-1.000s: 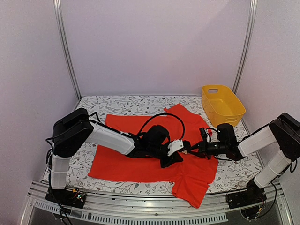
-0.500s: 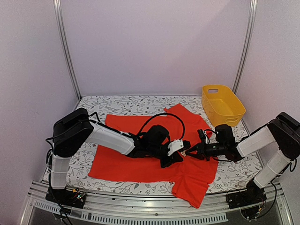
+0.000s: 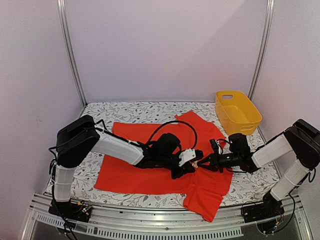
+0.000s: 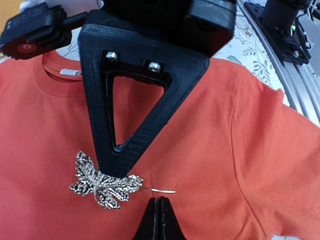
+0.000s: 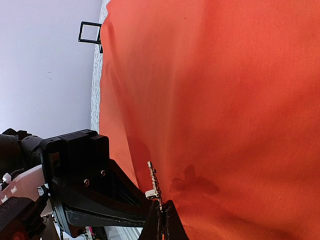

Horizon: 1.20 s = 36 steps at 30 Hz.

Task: Pin the brooch onto the clothing

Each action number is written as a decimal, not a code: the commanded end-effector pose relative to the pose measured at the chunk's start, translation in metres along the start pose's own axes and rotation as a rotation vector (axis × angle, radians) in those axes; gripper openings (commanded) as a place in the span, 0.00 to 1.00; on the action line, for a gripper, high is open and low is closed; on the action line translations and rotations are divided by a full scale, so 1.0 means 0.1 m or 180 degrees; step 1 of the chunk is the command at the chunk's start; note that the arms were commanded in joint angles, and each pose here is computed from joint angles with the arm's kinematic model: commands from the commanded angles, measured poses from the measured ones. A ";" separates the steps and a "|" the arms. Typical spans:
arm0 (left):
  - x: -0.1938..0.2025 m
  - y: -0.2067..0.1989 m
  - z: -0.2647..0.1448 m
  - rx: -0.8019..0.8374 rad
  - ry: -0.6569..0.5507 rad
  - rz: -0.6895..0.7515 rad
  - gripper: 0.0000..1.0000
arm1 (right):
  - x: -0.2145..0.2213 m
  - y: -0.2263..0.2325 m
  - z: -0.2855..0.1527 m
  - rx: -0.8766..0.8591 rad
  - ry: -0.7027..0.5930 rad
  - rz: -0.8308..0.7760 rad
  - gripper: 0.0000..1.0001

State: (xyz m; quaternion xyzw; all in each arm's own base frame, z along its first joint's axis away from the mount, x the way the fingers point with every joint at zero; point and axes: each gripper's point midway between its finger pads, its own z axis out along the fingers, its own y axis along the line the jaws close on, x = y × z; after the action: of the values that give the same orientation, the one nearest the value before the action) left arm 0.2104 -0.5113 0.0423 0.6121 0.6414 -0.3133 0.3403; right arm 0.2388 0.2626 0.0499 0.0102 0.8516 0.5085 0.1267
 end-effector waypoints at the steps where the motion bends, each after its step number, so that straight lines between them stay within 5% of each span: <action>1: -0.12 0.04 -0.05 -0.0023 -0.0116 0.0091 0.00 | -0.05 0.06 0.04 -0.0036 0.0000 -0.0078 0.00; 36: -0.10 0.06 -0.09 -0.0080 -0.0080 0.0120 0.00 | -0.15 0.06 -0.03 0.0201 -0.0009 -0.0283 0.00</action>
State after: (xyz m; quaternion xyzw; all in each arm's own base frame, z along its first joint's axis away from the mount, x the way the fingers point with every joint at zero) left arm 0.2108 -0.5101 0.0408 0.6194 0.6358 -0.3068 0.3434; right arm 0.2502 0.2628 0.0564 -0.0178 0.8671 0.4779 0.1396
